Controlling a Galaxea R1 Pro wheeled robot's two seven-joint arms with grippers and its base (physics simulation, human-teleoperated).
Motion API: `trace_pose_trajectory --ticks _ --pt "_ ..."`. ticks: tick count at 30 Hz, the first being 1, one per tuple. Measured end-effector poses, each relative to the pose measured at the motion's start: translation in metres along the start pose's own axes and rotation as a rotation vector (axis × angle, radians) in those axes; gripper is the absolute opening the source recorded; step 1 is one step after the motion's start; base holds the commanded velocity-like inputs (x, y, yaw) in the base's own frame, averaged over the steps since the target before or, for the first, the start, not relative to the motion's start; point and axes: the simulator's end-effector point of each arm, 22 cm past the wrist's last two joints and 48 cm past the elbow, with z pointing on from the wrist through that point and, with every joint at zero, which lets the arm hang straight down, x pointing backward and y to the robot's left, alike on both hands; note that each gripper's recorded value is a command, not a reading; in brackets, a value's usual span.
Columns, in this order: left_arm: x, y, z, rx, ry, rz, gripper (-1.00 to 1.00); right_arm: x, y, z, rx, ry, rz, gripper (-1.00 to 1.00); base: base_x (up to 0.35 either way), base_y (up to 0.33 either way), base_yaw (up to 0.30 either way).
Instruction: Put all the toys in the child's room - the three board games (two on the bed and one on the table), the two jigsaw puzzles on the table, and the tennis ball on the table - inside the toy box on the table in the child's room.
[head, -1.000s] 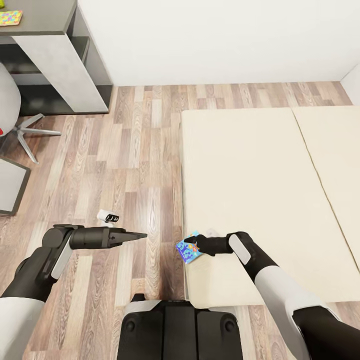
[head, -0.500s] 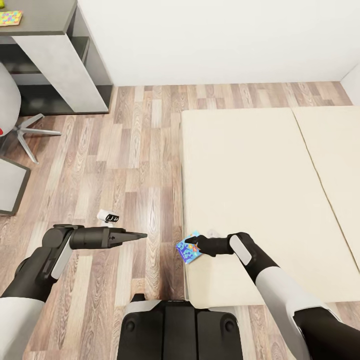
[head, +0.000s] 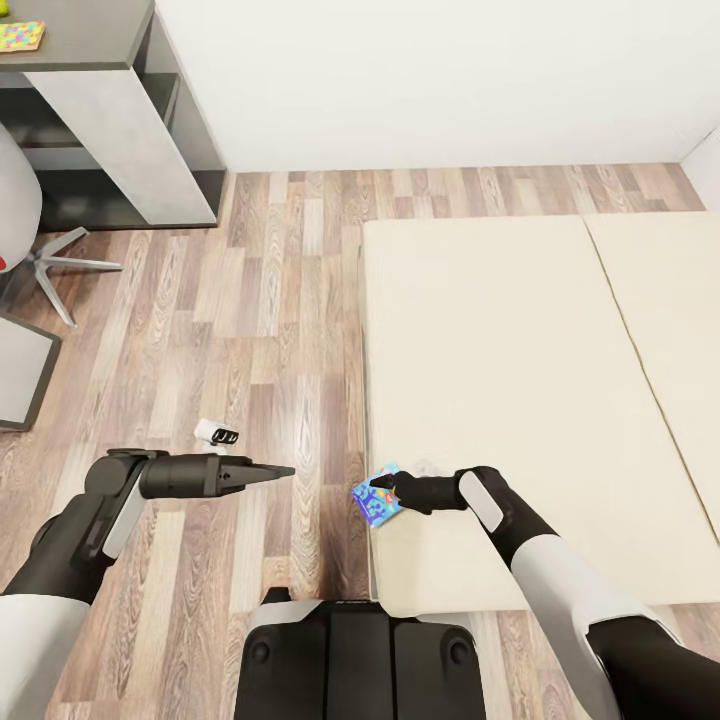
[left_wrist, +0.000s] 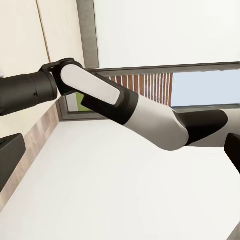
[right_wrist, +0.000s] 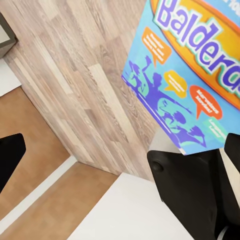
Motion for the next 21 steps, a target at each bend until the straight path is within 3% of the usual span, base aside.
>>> trace_pose_trajectory --ticks 21 --pt "-0.004 -0.012 0.000 0.001 0.000 0.025 1.00 -0.006 0.012 -0.008 -0.008 -0.018 -0.019 1.00 0.000 0.000 0.000"
